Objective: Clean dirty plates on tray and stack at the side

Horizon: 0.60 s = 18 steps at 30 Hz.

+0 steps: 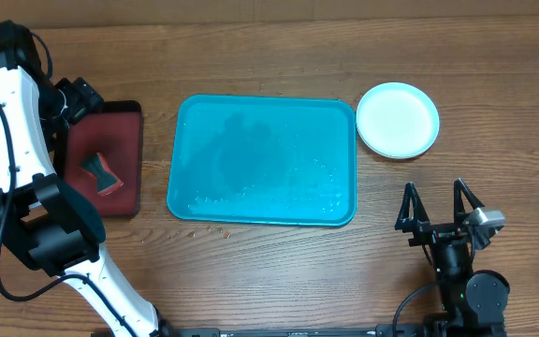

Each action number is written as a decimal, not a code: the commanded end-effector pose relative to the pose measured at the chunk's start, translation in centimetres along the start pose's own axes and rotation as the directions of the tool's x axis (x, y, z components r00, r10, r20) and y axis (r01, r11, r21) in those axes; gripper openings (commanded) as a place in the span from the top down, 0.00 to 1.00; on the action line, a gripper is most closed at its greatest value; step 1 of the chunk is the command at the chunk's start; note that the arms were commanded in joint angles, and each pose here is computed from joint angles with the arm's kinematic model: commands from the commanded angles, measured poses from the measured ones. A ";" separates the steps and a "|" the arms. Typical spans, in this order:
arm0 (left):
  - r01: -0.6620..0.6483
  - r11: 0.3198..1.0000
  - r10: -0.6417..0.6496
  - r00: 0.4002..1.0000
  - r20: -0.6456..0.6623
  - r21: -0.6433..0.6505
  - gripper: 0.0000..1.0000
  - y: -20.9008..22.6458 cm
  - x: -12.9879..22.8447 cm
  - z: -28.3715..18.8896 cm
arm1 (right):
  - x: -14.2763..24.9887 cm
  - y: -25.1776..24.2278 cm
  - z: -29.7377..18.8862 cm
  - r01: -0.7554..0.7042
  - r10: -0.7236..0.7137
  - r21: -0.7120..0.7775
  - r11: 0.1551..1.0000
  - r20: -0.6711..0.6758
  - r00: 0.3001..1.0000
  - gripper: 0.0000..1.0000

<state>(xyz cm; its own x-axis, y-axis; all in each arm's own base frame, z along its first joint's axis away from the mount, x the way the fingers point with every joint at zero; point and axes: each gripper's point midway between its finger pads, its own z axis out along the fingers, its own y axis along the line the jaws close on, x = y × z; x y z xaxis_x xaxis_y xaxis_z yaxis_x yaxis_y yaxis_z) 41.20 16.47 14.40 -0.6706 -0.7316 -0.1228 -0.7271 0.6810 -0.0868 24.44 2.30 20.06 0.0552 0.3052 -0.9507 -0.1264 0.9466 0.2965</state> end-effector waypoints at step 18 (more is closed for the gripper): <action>-0.008 1.000 0.008 1.000 0.014 0.014 0.00 -0.2 -0.2 -0.6 | 3.0 -1.4 -0.2 -0.001 0.008 0.058 0.998 -0.109 0.994 0.00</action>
<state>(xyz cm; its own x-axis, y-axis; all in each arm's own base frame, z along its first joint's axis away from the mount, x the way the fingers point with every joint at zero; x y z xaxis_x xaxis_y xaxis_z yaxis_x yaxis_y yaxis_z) 41.20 16.47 14.40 -0.6706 -0.7316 -0.1228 -0.7271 0.6810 -0.0868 24.58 1.97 17.04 -0.0566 0.2977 -0.9530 -0.0726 0.9508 0.3013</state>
